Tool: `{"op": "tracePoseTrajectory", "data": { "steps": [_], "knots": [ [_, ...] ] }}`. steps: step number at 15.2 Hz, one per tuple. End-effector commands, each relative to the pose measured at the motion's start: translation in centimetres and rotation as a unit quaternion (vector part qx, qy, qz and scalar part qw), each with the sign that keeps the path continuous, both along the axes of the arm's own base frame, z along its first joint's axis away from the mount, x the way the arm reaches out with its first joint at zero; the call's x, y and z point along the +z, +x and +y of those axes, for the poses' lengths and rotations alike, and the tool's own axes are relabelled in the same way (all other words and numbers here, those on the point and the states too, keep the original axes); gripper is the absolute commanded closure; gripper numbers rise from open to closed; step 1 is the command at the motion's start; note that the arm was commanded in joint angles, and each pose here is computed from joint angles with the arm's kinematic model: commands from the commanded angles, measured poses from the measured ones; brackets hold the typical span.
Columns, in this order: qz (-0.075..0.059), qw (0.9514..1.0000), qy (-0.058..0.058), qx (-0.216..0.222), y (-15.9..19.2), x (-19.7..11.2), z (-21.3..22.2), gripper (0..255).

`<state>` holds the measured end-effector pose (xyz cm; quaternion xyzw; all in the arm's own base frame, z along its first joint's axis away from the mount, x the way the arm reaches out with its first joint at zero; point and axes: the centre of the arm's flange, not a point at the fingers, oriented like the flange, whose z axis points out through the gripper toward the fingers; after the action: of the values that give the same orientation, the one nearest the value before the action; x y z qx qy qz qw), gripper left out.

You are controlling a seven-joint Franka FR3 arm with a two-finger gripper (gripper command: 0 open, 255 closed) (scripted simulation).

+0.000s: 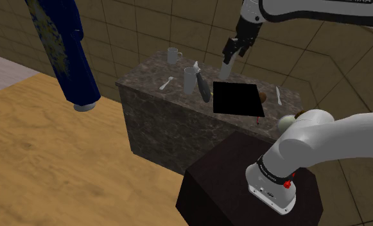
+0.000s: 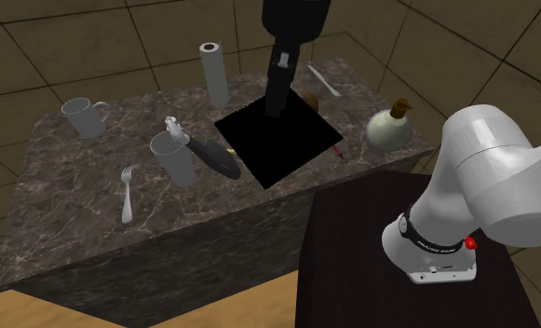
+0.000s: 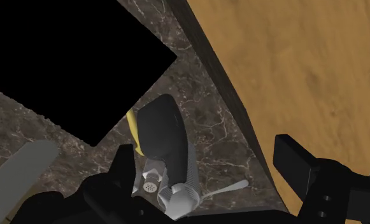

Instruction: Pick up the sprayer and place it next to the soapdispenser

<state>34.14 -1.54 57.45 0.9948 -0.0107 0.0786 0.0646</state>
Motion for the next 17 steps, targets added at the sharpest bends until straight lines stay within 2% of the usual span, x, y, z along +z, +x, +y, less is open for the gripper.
{"op": "tracePoseTrajectory", "data": {
  "steps": [1, 9, 17],
  "knots": [
    [-0.012, 0.9999, -0.013, 0.003, 1.7, -1.8, 0.0, 0],
    [-0.051, 0.9967, -0.063, 0.013, 8.6, -9.1, 0.4, 0],
    [-0.089, 0.9894, -0.112, 0.022, 16.0, -15.8, 0.2, 0]
  ]
}}
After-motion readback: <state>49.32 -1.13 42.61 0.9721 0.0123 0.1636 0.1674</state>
